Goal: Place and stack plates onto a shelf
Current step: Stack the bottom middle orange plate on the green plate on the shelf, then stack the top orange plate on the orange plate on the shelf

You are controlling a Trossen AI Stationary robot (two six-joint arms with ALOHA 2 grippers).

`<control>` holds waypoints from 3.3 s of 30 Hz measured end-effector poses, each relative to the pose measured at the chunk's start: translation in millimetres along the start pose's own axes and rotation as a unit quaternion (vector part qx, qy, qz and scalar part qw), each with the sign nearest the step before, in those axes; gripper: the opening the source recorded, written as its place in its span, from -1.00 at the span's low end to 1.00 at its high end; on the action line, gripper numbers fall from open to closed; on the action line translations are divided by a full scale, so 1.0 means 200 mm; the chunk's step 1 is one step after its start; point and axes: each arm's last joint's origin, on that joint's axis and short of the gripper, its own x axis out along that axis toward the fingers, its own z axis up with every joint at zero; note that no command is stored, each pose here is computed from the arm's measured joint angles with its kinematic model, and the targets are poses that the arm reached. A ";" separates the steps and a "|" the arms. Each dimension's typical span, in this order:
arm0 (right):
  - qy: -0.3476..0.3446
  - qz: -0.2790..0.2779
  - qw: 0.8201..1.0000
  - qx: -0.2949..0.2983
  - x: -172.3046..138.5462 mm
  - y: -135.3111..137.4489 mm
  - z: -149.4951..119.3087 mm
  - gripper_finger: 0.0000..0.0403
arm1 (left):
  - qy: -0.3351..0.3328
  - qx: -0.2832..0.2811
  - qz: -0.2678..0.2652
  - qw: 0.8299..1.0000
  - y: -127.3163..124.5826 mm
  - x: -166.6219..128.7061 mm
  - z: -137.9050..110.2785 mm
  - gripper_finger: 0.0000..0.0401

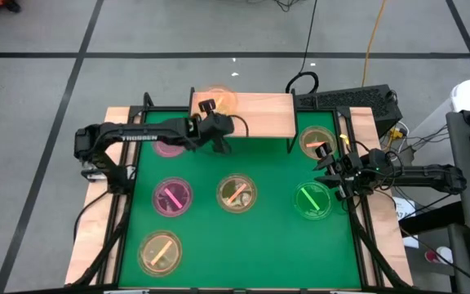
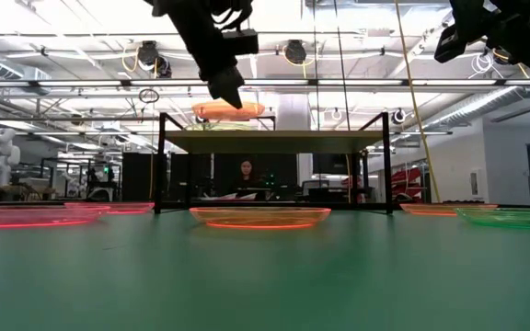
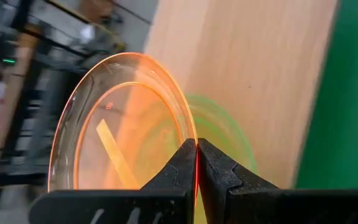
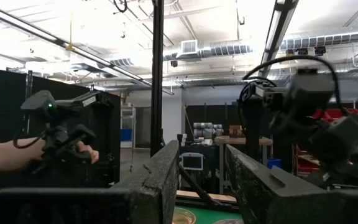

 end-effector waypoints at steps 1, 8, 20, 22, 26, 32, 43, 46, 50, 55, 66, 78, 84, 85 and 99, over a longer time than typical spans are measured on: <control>0.000 0.000 1.000 0.000 0.00 0.00 0.00 -0.43 | -0.001 -0.009 -0.015 1.000 0.01 0.01 -0.01 -0.94; 0.000 0.000 1.000 0.000 0.00 0.00 0.00 -0.43 | 0.015 -0.022 -0.063 0.998 0.03 0.04 -0.05 -0.94; 0.000 0.000 1.000 0.000 0.00 0.00 0.00 -0.43 | 0.073 -0.037 -0.049 0.995 0.00 0.02 -0.09 -0.94; 0.000 0.000 1.000 0.000 0.00 0.00 0.00 -0.43 | 0.075 -0.049 -0.059 0.994 0.00 0.02 -0.10 -0.94; 0.000 0.000 1.000 0.000 0.00 0.00 0.00 -0.43 | 0.068 -0.040 -0.078 0.994 -0.01 0.01 -0.09 -0.94; 0.000 0.000 1.000 0.000 0.00 0.00 0.00 -0.43 | 0.068 -0.037 -0.080 0.994 -0.01 0.01 -0.09 -0.94; 0.000 0.000 1.000 0.000 0.00 0.00 0.00 -0.43 | 0.030 -0.050 -0.120 0.991 0.01 0.04 -0.07 -0.82; 0.000 0.000 1.000 0.000 0.00 0.00 0.00 -0.43 | 0.015 -0.049 -0.116 0.992 0.02 0.04 -0.06 -0.66; 0.000 0.000 1.000 0.000 0.00 0.00 0.00 -0.43 | 0.001 -0.020 -0.111 0.994 0.04 0.01 -0.05 -0.51; 0.000 0.000 1.000 0.000 0.00 0.00 0.00 -0.43 | -0.018 -0.020 -0.110 0.994 0.07 -0.10 -0.05 -0.48; 0.012 -0.003 1.000 0.005 0.00 0.00 -0.01 -0.43 | -0.161 -0.113 -0.208 0.958 0.22 -0.57 -0.09 -0.48; 0.013 -0.003 1.000 0.006 0.00 0.00 -0.01 -0.43 | -0.365 -0.175 -0.215 0.888 0.01 -0.61 -0.24 -0.48; 0.005 -0.001 1.000 0.002 0.00 0.00 -0.01 -0.43 | -0.411 -0.204 -0.273 0.846 -0.21 -0.57 -0.42 -0.48; 0.005 -0.001 1.000 0.002 0.00 0.00 -0.01 -0.43 | -0.420 -0.209 -0.280 0.838 -0.24 -0.56 -0.44 -0.48; -0.002 0.000 1.000 -0.001 0.00 0.00 0.00 -0.43 | -0.530 -0.212 -0.273 0.774 -0.34 -0.59 -0.55 -0.48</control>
